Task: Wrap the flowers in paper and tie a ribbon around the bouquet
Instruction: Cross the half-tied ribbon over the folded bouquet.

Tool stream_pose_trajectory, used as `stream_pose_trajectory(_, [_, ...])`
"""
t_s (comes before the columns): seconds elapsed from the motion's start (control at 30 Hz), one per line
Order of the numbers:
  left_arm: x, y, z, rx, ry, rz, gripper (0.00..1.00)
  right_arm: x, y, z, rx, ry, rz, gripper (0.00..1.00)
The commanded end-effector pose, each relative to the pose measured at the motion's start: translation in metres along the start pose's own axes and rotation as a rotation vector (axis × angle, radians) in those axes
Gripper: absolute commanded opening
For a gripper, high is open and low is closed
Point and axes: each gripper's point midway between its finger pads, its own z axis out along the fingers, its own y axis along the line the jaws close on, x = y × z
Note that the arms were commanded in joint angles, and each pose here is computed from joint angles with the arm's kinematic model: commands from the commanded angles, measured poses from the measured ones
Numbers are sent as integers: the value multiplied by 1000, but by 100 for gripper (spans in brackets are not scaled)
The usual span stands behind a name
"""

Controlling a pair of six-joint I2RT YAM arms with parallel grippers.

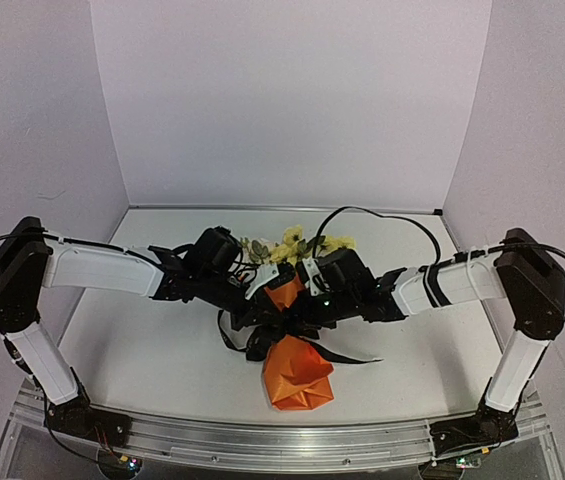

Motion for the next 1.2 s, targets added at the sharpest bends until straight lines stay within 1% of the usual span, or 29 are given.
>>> stream_pose_trajectory(0.0, [-28,1,-13,-34,-95,40,0,-7,7,2,-64,-71,-88,0])
stream_pose_trajectory(0.2, [-25,10,-13,-81,-85,25,0,-3,10,0,-97,-112,-154,0])
stream_pose_trajectory(0.3, [-31,12,-15,-96,-108,35,0,1,14,-1,-104,-122,-190,0])
stream_pose_trajectory(0.5, [-31,15,-15,-116,-106,34,0,3,21,-4,-113,-141,-230,0])
stream_pose_trajectory(0.67, [-30,15,-17,-117,-106,35,0,0,19,-6,-95,-164,-244,0])
stream_pose_trajectory(0.83, [-30,10,-18,-98,-109,43,0,-9,18,3,-81,-196,-257,0])
stream_pose_trajectory(1.17, [-29,5,-19,-76,-114,44,0,-21,22,9,-97,-249,-262,0])
